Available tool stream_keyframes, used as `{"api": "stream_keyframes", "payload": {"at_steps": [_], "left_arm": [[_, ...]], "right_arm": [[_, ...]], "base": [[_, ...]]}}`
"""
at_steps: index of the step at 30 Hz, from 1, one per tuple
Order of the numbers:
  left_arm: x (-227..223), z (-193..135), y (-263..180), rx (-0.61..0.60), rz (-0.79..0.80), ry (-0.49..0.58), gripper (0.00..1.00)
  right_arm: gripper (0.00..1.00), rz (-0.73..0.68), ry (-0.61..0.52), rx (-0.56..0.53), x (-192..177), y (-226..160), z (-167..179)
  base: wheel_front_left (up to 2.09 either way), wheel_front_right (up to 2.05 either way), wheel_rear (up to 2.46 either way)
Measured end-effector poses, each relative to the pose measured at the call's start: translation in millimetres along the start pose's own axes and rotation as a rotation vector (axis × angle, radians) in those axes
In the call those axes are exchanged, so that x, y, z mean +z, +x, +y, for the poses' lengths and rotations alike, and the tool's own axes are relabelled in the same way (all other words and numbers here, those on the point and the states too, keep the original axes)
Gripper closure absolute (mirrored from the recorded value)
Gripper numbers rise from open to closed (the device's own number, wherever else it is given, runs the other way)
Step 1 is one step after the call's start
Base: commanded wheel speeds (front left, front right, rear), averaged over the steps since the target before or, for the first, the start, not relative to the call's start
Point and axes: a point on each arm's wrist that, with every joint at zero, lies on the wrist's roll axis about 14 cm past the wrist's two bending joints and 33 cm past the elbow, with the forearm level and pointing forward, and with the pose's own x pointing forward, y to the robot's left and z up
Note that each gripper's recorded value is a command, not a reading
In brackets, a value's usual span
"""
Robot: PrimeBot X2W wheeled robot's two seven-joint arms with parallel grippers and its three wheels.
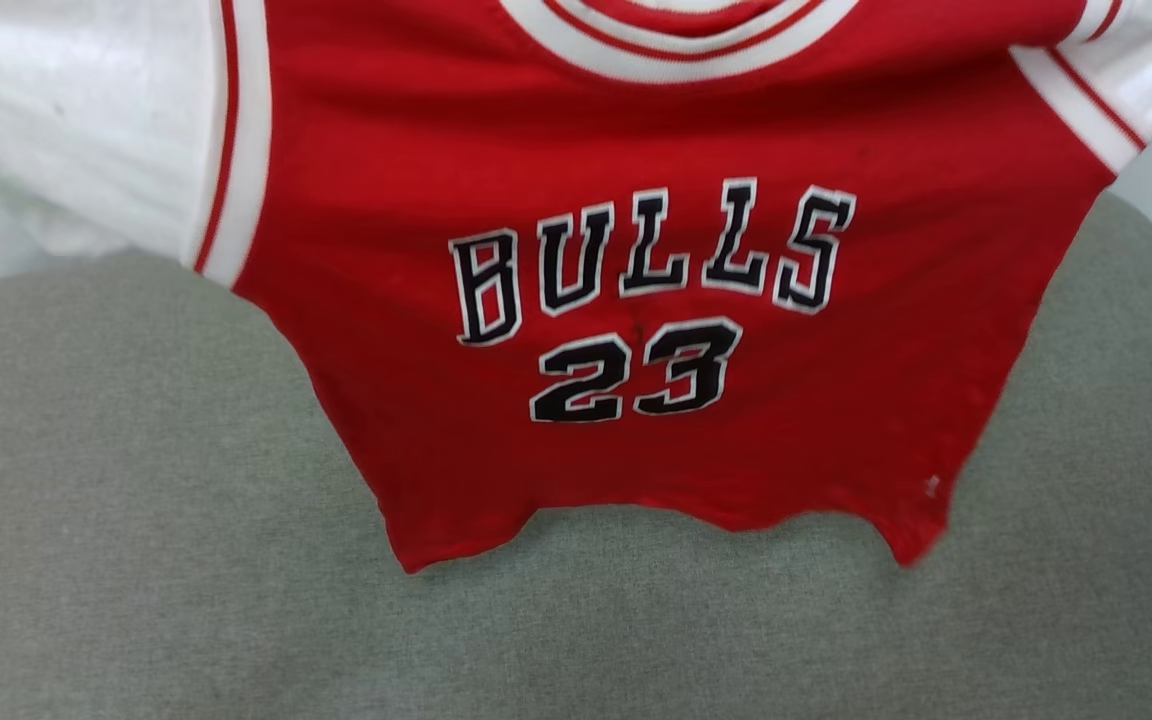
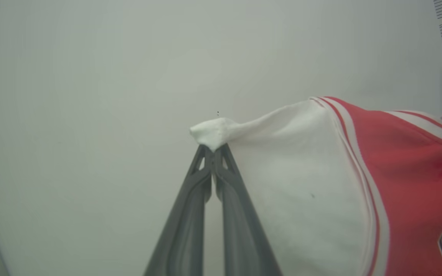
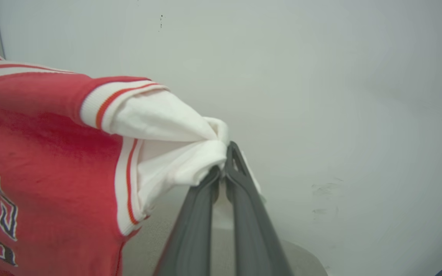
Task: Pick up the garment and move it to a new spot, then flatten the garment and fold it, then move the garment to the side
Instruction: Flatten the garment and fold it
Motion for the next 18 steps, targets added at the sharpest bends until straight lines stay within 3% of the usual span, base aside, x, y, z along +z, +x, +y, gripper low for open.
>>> {"api": "stream_keyframes", "payload": {"at_steps": [8,18], "left_arm": [[-11,8,49,-0.001,-0.049,0.004,1.0],[-69,14,129,-0.032,-0.067,0.005,1.0]], "right_arm": [[1.0,-0.03,0.004,-0.034,2,43,-21],[1.0,-0.05,0.013,-0.096,-17,129,-56]], "base": [[0.0,0.0,0.0],[0.0,0.0,0.0]]}}
